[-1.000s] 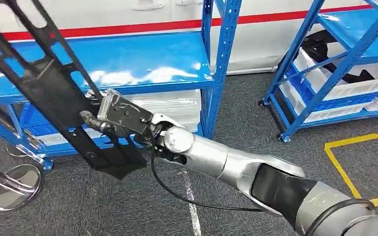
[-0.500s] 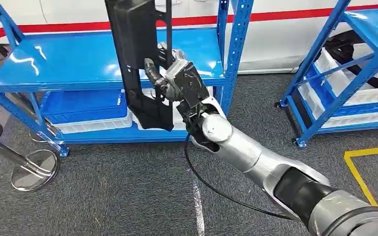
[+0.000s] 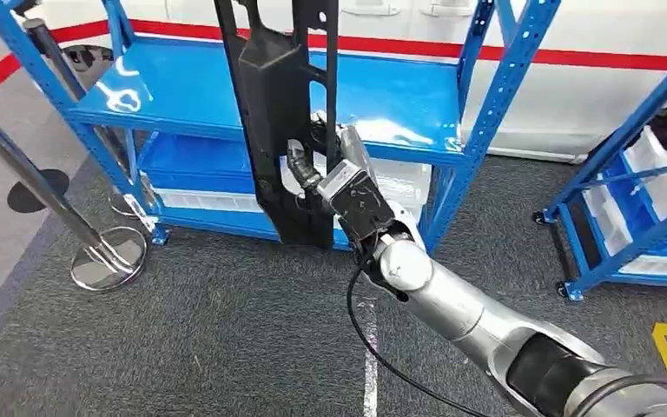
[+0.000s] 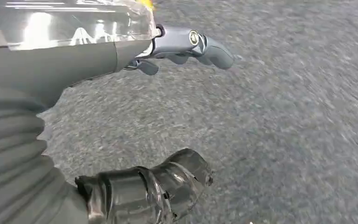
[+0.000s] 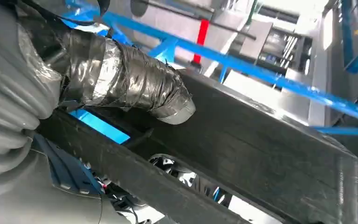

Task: Take the parts from the cabinet and place them on the table.

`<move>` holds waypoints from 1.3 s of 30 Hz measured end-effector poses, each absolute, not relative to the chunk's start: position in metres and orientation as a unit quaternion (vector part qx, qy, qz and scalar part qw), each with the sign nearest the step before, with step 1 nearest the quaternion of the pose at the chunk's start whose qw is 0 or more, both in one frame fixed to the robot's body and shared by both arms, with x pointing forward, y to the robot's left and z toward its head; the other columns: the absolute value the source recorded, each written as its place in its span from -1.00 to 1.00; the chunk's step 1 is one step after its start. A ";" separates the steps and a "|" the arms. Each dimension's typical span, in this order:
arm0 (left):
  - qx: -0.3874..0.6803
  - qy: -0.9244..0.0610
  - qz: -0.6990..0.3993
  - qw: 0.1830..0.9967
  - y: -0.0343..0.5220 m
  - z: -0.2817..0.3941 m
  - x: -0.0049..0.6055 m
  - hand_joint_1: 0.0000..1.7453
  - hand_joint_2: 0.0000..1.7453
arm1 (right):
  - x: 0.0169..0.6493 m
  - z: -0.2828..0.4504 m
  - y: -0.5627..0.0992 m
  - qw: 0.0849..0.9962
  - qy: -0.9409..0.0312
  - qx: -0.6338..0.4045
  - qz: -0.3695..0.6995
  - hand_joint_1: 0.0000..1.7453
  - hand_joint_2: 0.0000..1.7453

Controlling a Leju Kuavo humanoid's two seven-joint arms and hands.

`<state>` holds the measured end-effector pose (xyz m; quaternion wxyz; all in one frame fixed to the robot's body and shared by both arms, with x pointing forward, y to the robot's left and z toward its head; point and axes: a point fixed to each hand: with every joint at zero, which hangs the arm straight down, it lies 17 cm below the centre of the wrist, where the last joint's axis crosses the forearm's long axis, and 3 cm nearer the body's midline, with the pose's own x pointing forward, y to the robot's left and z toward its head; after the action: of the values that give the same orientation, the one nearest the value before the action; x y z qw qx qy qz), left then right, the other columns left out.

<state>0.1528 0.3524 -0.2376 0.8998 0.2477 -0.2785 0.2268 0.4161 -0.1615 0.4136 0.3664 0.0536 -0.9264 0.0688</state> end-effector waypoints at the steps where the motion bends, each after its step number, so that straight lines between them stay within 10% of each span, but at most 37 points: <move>1: 0.247 -0.278 0.227 0.900 0.352 -0.238 0.153 -1.00 1.00 | 0.415 0.415 -0.162 0.364 -0.927 0.054 0.068 1.00 1.00; 39: 0.265 -0.279 0.223 0.896 0.365 -0.236 0.150 -1.00 1.00 | 0.373 0.379 -0.181 0.362 -0.931 0.002 0.041 1.00 1.00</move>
<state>0.1499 0.3649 -0.2358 0.8958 0.2651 -0.2787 0.2226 0.3733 -0.1810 0.3786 0.3619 0.0023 -0.9313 0.0406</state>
